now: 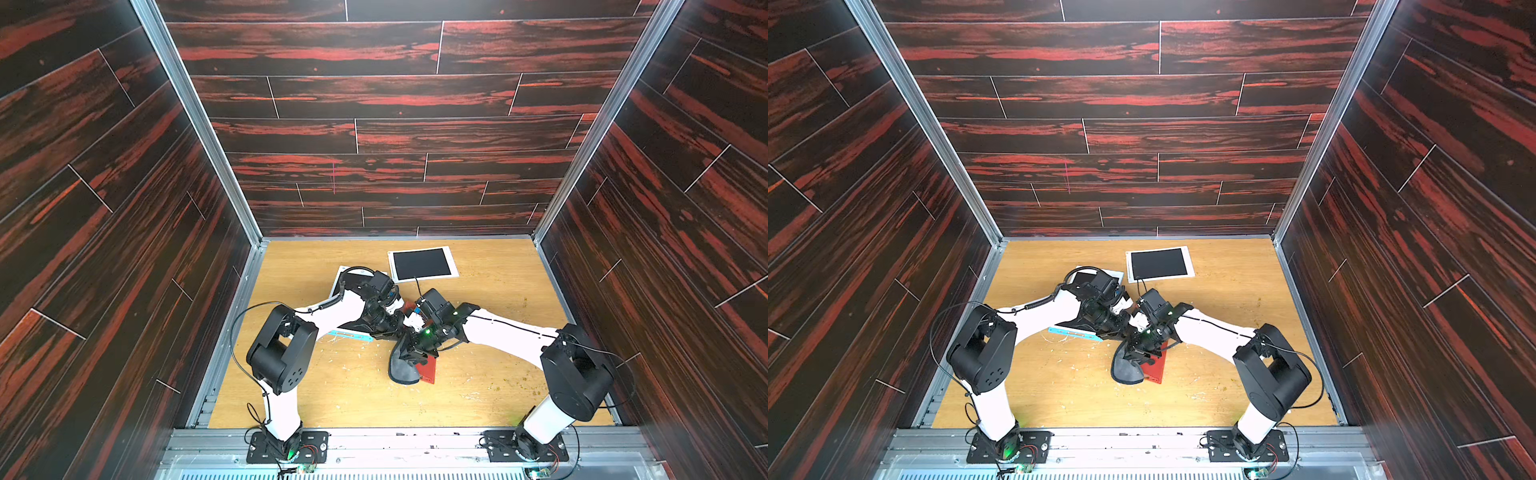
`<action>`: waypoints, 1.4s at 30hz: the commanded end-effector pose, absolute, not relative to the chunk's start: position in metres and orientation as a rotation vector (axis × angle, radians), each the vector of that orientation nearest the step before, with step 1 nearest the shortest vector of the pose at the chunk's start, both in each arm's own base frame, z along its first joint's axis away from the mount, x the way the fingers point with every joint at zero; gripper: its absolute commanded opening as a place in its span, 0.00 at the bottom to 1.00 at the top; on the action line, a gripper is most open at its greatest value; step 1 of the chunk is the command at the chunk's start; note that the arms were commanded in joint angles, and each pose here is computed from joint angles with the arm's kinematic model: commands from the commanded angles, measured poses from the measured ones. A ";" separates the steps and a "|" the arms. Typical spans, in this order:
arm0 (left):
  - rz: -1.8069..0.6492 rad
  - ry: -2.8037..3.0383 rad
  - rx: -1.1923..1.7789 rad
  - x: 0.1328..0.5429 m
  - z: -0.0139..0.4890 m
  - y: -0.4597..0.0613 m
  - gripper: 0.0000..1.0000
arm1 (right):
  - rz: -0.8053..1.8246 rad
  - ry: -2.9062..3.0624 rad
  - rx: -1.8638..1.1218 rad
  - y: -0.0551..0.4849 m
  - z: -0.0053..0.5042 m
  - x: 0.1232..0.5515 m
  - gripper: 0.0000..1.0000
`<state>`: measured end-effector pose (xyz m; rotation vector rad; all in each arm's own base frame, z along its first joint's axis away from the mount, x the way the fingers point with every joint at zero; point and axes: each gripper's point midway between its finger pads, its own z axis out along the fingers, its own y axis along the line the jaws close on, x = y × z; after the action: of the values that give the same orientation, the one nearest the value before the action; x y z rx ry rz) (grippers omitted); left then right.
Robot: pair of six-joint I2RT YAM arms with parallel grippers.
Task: Wipe the drawing tablet
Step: Wipe the dirt from the drawing tablet.
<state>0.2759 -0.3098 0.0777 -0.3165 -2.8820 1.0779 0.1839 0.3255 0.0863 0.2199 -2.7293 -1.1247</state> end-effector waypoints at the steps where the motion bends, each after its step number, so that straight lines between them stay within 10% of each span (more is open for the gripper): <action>1: 0.997 -2.960 -0.340 0.280 0.069 -0.308 0.00 | -0.960 -2.702 0.074 0.284 0.031 0.172 0.00; 9: 1.018 -2.956 -0.365 0.279 0.075 -0.309 0.00 | -0.725 -2.817 -0.159 0.210 -0.015 0.214 0.00; 19: 1.016 -2.952 -0.347 0.275 0.070 -0.306 0.00 | -0.996 -2.928 -0.180 0.262 0.058 0.364 0.00; 27: 1.010 -2.942 -0.344 0.276 0.065 -0.308 0.00 | -1.377 -2.650 0.105 0.353 0.117 0.326 0.00; 42: 0.969 -2.974 -0.344 0.279 0.064 -0.303 0.00 | -0.777 -2.878 -0.228 0.190 0.000 0.272 0.00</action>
<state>0.2790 -0.3101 0.0823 -0.2886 -2.8925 1.1123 0.3161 0.2029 0.0212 -0.3028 -2.8678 -1.0107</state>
